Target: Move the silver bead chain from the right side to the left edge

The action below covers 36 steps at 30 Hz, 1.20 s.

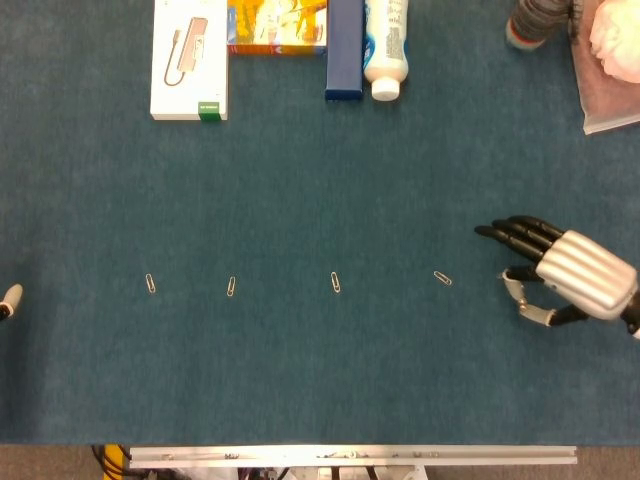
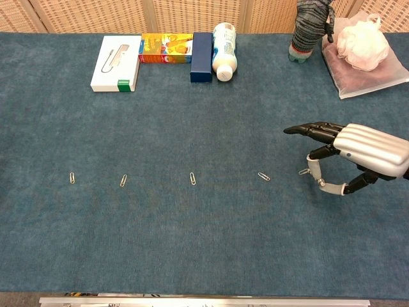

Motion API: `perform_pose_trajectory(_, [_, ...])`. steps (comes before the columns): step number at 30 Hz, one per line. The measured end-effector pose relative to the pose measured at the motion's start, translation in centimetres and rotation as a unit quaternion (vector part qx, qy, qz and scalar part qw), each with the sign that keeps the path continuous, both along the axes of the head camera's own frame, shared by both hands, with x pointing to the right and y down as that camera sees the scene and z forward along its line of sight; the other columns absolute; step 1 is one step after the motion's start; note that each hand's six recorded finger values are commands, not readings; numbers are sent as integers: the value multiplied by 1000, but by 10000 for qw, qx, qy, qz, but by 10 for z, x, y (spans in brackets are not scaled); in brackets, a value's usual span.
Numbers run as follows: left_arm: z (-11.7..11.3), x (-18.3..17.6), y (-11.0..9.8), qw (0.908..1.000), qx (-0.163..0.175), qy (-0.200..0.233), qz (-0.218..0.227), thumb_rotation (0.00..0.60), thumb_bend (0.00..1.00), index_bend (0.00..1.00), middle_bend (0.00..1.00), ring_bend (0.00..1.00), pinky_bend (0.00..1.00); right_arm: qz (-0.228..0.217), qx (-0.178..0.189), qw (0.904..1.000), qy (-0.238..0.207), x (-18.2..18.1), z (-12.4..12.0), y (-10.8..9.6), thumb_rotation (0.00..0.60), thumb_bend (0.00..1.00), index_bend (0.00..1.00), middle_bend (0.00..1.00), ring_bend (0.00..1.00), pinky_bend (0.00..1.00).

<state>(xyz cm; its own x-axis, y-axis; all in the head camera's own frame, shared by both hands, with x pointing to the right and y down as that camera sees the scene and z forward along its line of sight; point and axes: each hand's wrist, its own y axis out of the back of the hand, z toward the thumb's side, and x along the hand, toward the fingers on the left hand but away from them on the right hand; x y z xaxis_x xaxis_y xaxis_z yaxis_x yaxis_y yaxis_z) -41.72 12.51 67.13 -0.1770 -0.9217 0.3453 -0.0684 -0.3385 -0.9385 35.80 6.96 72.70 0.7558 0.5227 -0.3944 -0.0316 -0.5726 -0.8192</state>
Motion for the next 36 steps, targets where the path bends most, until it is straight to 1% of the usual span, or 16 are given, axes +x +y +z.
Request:
perform_pose_trajectory(6, [0,-1,1,10000,1,15,-12,600,184,246,346,222,367,-150,126,9993,-319,-26,-4,-10,600,303,655,47,0,102])
perform_pose_trajectory(11, [-1,-5,3,10000,-2,13,-47,600,184,246,346,222,368,-236,97,9988,-414,-40,1,-14,600,303,655,47,0,102])
perform_pose_trajectory(21, [1,-13,7,9999,-18,16,-122,600,184,246,346,222,368,-327,-145,9983,-466,-57,18,-9,600,303,655,47,0,102])
perform_pose_trajectory(28, [1,-17,9,9999,-22,26,-157,600,183,246,346,223,368,-353,-298,9979,-446,-61,28,-4,600,303,655,47,0,102])
perform_pose_trajectory(32, [1,-17,10,9998,-22,41,-172,600,183,246,346,222,368,-363,-331,9978,-450,-63,30,-2,600,304,655,47,0,102])
perform_pose_trajectory(36, [1,-17,10,9998,-7,58,-164,600,184,246,346,222,368,-349,-289,9975,-534,-66,27,-5,600,303,655,47,0,102])
